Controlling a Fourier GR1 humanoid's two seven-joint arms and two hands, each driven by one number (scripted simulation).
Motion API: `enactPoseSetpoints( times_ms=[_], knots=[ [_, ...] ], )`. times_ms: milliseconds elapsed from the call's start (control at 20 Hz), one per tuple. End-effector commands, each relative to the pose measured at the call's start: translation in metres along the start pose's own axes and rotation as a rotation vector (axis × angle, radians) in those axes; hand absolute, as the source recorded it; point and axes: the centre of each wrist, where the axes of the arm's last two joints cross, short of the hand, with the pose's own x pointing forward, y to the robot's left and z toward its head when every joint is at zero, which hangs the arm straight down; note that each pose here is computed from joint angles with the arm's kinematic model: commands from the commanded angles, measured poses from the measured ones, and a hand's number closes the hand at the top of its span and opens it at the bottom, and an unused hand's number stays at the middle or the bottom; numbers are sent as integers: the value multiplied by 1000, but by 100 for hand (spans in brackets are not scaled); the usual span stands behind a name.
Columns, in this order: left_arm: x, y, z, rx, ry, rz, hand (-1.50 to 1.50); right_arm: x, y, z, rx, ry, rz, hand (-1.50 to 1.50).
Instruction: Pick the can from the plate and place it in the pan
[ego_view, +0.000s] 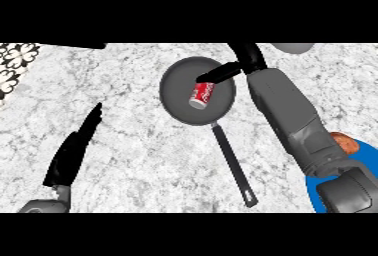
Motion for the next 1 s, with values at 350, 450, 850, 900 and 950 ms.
enactPoseSetpoints(
  times_ms=[350, 450, 850, 900, 950],
  knots=[
    [6, -2, 5, 1, -12, 6, 0, -14, -135, 37, -105, -73, 24, -150],
    [3, -2, 0, 2, -6, 14, 0, -15, -149, 43, -88, -66, 48, -150],
    [5, -8, 1, -10, -6, 13, 0, -11, -195, 65, -84, -101, 62, -150],
    [2, -4, 6, -28, -27, 1, 0, -14, -201, 70, -89, -92, 68, -150],
    [5, -8, 3, -3, -22, 8, 0, -14, -204, 71, -82, -94, 66, -150]
  ],
)
